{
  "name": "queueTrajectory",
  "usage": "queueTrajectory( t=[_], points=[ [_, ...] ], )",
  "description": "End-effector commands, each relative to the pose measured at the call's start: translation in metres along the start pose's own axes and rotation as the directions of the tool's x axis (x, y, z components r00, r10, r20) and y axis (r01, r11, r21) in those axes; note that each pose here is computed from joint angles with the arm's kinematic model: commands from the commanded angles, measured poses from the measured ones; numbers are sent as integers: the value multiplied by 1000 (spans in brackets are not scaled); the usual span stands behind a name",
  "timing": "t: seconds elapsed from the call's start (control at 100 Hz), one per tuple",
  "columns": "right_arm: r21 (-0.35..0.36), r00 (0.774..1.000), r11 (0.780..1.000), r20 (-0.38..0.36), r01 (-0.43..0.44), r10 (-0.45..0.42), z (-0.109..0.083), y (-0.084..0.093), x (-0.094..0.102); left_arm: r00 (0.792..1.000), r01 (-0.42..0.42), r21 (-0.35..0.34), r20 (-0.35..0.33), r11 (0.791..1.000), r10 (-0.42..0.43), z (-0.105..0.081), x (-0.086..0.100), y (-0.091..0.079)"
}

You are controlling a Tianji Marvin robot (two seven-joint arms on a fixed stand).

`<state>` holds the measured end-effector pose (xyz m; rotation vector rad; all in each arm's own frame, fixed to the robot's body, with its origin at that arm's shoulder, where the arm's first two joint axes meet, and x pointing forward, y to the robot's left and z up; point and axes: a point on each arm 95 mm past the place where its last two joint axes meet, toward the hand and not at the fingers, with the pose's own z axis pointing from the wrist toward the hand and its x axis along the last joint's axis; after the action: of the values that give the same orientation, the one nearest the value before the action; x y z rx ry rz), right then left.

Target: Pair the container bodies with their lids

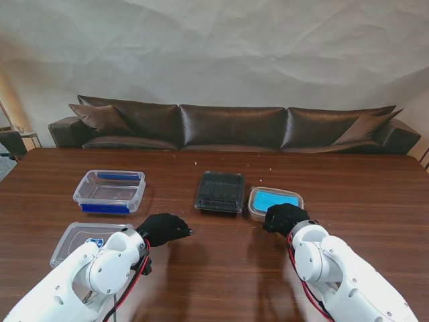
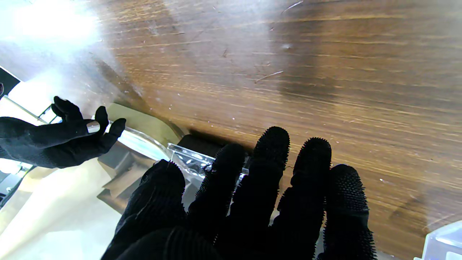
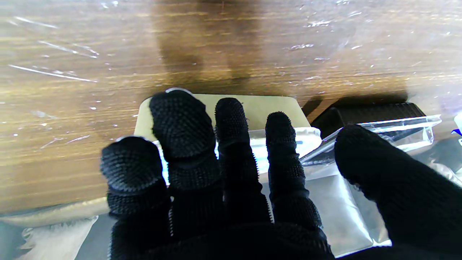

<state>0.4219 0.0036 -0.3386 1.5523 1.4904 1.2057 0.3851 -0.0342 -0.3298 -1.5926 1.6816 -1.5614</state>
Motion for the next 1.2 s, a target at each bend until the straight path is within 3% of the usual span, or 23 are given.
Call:
queueTrajectory(
  t=[0.0,0.82,1.19],
  points=[
    [17,1000,1000,2,7,-7,1,-2,0,1000,0,-16,1,1000,0,-1,1,2],
    [35,994,995,64,89,-91,17,14,-10,1000,-4,-27,15,1000,4,-3,-1,0],
    [16,996,998,61,58,-59,17,18,-10,1000,-13,-16,13,1000,13,-4,-1,-1]
  ],
)
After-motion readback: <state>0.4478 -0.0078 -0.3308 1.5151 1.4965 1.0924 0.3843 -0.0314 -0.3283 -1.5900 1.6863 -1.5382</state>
